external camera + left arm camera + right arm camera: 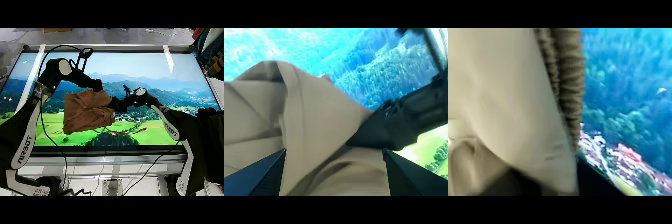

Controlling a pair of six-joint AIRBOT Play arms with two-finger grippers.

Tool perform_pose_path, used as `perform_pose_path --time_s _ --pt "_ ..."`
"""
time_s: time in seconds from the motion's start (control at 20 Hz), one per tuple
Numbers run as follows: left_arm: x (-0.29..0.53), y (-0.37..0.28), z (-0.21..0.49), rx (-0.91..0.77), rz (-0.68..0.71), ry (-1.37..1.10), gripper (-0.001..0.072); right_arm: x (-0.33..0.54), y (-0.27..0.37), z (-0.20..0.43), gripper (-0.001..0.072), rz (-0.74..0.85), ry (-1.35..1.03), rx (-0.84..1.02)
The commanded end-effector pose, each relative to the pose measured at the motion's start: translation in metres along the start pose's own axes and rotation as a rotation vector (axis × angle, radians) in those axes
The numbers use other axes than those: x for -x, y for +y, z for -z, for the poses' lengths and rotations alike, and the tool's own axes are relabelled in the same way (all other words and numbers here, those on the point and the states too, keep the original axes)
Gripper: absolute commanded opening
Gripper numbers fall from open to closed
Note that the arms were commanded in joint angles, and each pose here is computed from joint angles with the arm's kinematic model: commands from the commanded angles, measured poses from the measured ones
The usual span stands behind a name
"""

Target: Fold the clothes and pants, and hang the long-sleeved shirts on hangers.

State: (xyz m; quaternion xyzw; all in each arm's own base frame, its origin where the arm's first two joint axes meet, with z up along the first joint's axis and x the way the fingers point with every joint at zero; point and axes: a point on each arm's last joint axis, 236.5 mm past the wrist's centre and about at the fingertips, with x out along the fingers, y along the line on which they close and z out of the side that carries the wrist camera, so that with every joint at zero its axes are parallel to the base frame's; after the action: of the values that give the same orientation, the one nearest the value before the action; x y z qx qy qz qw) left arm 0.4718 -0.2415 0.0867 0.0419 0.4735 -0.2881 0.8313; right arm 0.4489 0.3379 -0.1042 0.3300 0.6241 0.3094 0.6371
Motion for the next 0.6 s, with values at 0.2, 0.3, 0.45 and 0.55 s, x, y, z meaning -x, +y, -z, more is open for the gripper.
perform_pose_path --time_s 0.2,0.3,0.45,0.55 --pt "0.018 -0.007 0.007 -0.011 0.008 0.026 0.0456 0.069 0.122 -0.058 0.0035 -0.159 -0.176 0.290" --pt "0.044 -0.014 -0.001 -0.037 0.006 -0.017 0.0312 0.139 0.155 -0.077 0.0035 -0.190 -0.268 0.365" --pt "0.100 -0.028 -0.022 -0.148 -0.013 -0.147 0.0015 0.262 0.177 -0.084 0.0035 -0.193 -0.405 0.407" --pt "0.144 -0.038 -0.038 -0.178 -0.035 -0.265 0.0015 0.345 0.174 -0.074 0.0035 -0.176 -0.487 0.356"
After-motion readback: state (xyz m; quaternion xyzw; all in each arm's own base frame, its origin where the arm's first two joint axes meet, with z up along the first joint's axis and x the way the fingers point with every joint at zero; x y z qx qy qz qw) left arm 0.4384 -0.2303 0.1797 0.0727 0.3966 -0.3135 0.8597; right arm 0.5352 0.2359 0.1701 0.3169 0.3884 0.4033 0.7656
